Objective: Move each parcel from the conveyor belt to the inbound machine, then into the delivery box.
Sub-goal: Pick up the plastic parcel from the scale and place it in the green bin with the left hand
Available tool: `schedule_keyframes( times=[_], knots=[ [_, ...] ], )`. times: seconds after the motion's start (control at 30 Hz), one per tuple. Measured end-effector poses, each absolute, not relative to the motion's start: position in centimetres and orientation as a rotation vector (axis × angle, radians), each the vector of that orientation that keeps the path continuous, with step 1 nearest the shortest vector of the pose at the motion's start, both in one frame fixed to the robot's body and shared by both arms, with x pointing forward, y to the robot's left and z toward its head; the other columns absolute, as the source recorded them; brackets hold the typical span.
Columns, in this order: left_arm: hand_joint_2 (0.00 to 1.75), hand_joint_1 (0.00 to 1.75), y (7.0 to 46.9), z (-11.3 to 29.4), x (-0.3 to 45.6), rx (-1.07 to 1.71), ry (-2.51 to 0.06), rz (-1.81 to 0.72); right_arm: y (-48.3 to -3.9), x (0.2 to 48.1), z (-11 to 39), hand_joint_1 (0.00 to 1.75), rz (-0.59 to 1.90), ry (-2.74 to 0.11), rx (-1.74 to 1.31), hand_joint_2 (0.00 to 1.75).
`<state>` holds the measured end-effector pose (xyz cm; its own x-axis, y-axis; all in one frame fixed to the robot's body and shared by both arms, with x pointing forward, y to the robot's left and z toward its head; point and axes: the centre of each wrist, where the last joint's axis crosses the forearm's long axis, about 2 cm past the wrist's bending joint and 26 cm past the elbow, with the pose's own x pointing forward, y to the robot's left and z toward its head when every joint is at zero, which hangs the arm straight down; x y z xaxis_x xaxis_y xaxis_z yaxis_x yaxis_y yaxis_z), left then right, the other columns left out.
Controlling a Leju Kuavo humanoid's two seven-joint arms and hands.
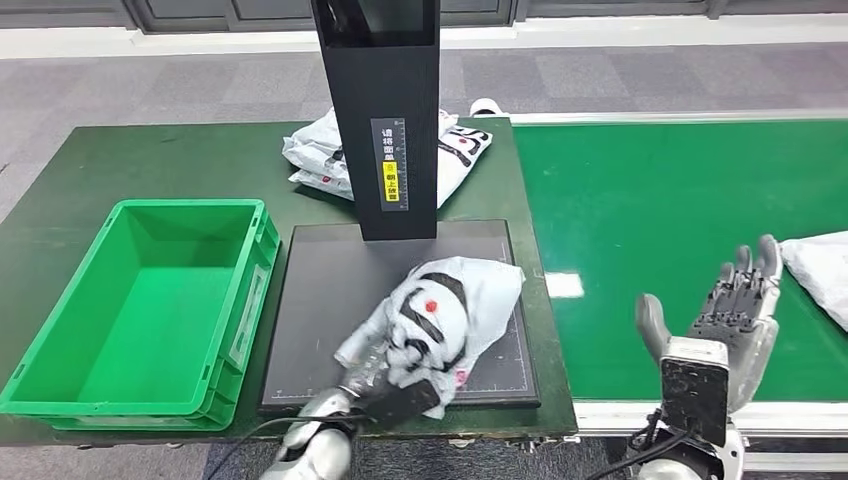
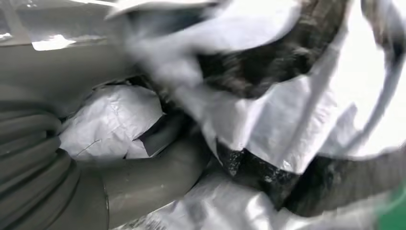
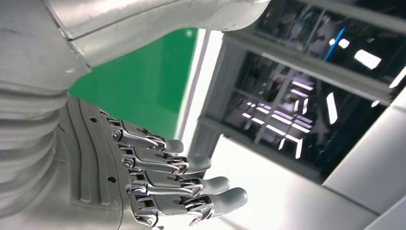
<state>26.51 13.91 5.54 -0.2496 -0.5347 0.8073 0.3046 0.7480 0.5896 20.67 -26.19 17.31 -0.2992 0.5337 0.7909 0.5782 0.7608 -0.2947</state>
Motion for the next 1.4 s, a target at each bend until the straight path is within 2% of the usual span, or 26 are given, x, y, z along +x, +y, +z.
schedule_keyframes(
  times=[0.3,0.6,0.83,1.1,1.4],
  knots=[
    [1.75,1.75,21.2,12.4,27.3,0.525,-1.929,-0.411,-27.6,19.9,14.9,0.0,-0.059,-1.875,-0.88,1.75],
    [1.75,1.75,25.0,16.0,27.2,0.794,-2.055,-0.212,-28.4,20.5,13.3,0.0,-0.06,-1.808,-0.888,1.75],
    [1.75,1.75,26.6,19.3,28.7,0.988,-2.129,-0.172,-30.1,20.3,11.4,0.0,-0.08,-1.759,-0.897,1.75],
    [1.75,1.75,28.9,26.5,33.3,1.111,-2.222,-0.14,-30.7,19.6,10.3,0.0,-0.076,-1.711,-0.903,1.75],
    [1.75,1.75,30.3,29.7,35.2,1.174,-2.242,-0.134,-30.7,19.3,10.1,0.0,-0.036,-1.675,-0.917,1.75]
  ],
)
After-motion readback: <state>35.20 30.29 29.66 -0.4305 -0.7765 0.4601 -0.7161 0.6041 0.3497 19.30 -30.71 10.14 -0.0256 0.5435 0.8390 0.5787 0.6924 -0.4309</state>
